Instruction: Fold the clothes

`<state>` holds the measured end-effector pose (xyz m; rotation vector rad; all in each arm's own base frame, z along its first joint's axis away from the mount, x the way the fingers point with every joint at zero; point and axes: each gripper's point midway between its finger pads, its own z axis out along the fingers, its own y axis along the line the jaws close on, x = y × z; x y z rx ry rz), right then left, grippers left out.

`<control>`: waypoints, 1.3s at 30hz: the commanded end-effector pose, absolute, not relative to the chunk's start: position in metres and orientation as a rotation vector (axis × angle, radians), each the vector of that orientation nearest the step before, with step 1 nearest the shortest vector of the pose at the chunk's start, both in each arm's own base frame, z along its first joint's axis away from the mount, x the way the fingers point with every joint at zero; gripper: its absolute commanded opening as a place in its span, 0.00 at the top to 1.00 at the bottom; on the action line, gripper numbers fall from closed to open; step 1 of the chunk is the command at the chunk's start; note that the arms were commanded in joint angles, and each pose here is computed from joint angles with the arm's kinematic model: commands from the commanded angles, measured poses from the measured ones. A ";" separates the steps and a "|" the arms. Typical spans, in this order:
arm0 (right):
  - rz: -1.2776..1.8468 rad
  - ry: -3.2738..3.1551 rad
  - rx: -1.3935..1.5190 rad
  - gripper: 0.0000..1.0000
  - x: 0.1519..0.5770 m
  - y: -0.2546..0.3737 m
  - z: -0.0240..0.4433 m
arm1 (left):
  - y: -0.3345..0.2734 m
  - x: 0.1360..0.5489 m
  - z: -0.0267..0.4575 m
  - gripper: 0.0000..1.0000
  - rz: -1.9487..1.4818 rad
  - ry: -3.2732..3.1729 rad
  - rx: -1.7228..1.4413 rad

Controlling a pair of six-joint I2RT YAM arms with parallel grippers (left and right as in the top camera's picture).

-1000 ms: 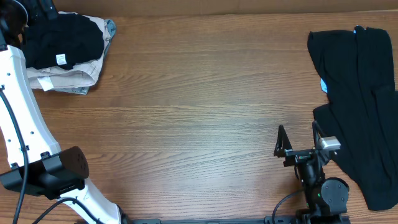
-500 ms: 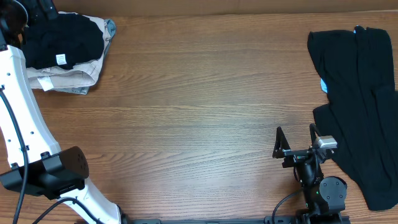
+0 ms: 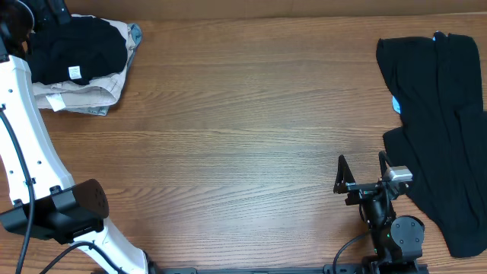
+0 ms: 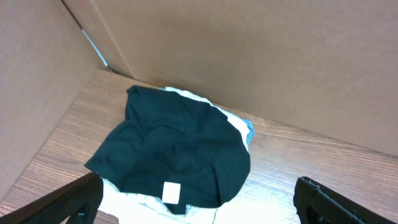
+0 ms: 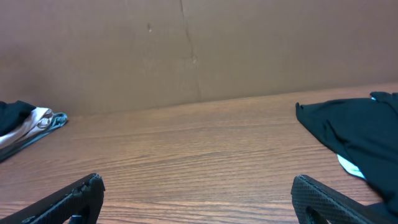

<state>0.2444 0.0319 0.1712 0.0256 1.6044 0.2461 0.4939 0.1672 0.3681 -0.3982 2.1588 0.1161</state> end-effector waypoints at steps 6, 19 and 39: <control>0.249 1.598 0.018 0.00 0.244 0.033 0.170 | 0.099 0.447 0.343 0.00 0.042 2.280 -0.305; 0.249 1.598 0.018 0.00 0.244 0.033 0.170 | -0.006 0.320 0.315 0.00 -0.075 2.333 -0.046; 0.249 1.598 0.018 0.00 0.244 0.033 0.170 | -0.001 0.236 0.251 0.00 -0.045 2.037 -0.032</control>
